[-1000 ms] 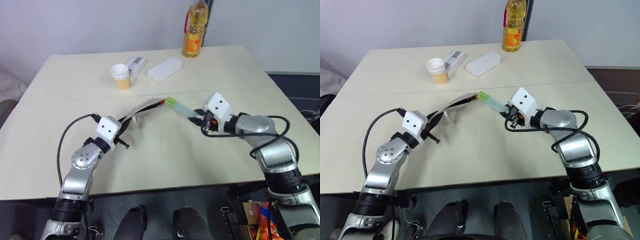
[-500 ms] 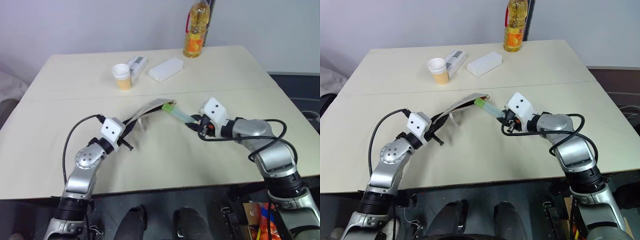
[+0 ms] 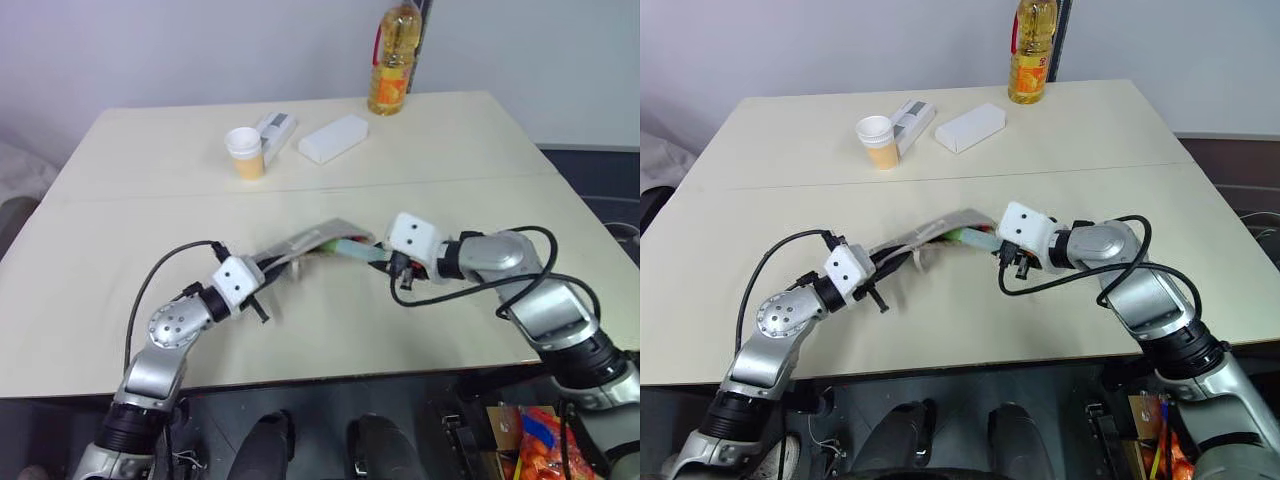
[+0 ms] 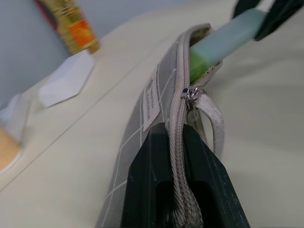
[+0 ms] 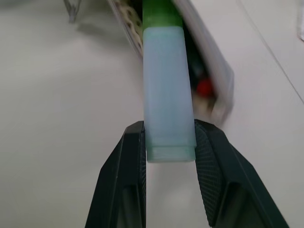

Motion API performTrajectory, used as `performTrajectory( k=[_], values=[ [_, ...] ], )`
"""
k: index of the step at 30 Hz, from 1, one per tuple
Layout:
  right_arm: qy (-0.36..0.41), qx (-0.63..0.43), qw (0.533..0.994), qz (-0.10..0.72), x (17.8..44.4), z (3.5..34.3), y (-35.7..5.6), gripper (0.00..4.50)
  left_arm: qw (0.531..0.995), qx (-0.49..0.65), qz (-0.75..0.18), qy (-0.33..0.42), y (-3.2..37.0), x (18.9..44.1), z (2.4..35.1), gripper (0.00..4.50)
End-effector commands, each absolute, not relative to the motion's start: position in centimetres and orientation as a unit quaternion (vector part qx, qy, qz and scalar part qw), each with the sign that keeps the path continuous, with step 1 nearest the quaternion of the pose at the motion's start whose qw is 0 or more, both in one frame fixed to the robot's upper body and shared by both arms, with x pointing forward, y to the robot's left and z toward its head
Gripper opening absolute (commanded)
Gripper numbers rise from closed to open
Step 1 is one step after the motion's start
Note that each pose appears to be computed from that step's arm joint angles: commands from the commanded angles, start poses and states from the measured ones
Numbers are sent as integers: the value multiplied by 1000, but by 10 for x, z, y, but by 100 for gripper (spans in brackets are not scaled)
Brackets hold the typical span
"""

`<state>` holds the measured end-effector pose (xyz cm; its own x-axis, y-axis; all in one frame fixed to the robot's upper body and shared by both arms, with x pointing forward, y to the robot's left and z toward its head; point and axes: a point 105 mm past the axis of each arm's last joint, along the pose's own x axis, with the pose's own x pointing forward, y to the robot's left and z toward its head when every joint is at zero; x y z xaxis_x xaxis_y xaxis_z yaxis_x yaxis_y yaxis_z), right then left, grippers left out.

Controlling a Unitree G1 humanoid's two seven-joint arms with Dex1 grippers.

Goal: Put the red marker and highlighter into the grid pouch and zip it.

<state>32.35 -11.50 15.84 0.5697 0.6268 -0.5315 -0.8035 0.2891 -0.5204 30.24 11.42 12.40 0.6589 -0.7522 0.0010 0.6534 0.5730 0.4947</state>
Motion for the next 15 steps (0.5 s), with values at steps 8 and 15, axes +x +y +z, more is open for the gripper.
performTrajectory(
  k=[8, 15],
  values=[
    [56, -504, 711, 487, 313, 170, -89, 85, 832, 264, -470, -130, 96, 286, 137, 0],
    [11, -461, 755, 466, 311, 199, -94, 374, 856, 251, -434, -125, 111, 296, 141, 0]
  ],
)
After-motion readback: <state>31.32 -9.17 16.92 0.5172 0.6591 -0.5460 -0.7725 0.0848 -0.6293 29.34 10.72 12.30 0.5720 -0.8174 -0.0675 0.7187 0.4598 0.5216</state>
